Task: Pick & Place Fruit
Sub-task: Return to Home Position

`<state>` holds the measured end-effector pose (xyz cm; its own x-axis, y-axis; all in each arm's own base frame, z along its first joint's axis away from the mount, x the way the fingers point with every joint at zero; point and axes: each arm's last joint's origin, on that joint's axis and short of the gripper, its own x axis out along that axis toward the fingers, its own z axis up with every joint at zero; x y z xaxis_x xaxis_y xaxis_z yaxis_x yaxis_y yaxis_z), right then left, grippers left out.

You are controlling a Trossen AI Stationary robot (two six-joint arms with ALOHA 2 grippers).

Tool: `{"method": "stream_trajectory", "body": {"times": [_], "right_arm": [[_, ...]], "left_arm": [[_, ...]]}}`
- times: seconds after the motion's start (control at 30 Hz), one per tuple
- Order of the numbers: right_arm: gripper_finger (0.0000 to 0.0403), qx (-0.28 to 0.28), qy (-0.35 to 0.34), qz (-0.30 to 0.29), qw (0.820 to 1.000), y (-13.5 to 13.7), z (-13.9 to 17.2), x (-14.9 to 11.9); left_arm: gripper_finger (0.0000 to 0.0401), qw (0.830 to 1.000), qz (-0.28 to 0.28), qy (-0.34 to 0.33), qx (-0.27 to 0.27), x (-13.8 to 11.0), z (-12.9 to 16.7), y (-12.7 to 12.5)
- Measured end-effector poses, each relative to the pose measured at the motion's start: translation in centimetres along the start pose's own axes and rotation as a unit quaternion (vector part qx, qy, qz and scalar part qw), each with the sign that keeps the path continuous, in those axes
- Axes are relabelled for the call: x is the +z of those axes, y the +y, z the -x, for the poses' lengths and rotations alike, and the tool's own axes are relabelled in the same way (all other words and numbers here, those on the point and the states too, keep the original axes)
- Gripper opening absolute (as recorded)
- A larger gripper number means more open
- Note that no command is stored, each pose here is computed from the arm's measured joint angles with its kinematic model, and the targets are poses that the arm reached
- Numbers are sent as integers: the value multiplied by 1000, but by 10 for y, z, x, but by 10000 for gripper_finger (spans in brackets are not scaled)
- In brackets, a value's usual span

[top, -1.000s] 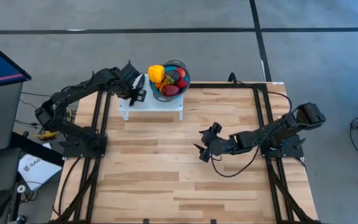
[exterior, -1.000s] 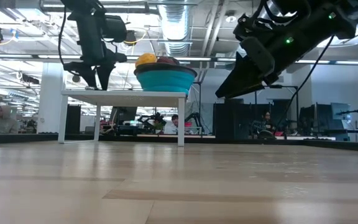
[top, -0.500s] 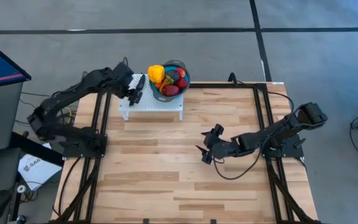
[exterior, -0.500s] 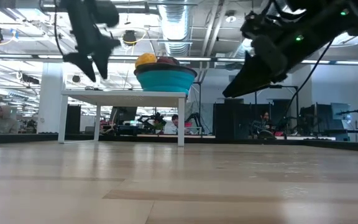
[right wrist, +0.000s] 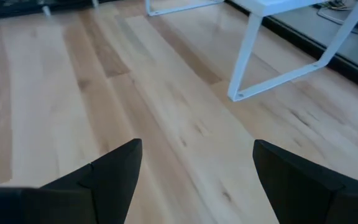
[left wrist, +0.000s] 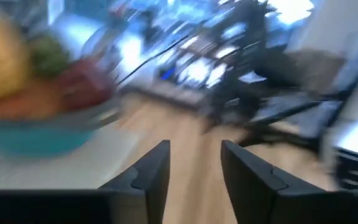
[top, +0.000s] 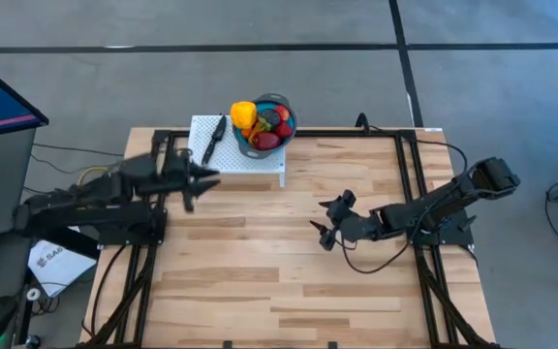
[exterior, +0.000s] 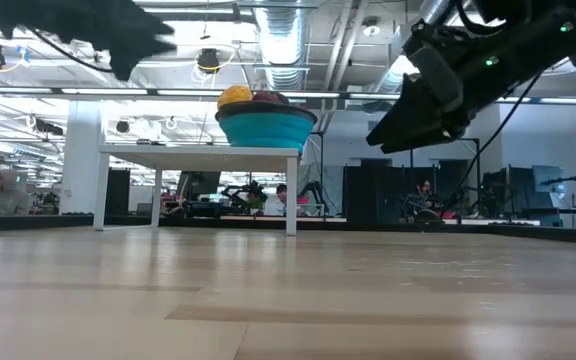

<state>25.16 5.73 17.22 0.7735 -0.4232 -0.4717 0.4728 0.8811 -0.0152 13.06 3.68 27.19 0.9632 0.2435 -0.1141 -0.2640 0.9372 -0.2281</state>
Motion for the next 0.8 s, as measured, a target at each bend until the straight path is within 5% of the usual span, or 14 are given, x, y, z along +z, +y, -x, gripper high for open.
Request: {"method": "stream_trajectory", "body": {"times": [0.2, 0.6, 0.8], "right_arm": [[301, -14, -2, -17, 1000, -7, -6, 4], [301, 2, -14, -53, 999, -8, -9, 9], [301, 29, -15, -62, 998, -7, -9, 11]], "left_arm": [[102, 992, -54, -84, -79, -40, 9, -11], [10, 984, -72, -127, -98, -77, 29, 3], [4, 980, -65, -150, -115, -84, 34, 4]]}}
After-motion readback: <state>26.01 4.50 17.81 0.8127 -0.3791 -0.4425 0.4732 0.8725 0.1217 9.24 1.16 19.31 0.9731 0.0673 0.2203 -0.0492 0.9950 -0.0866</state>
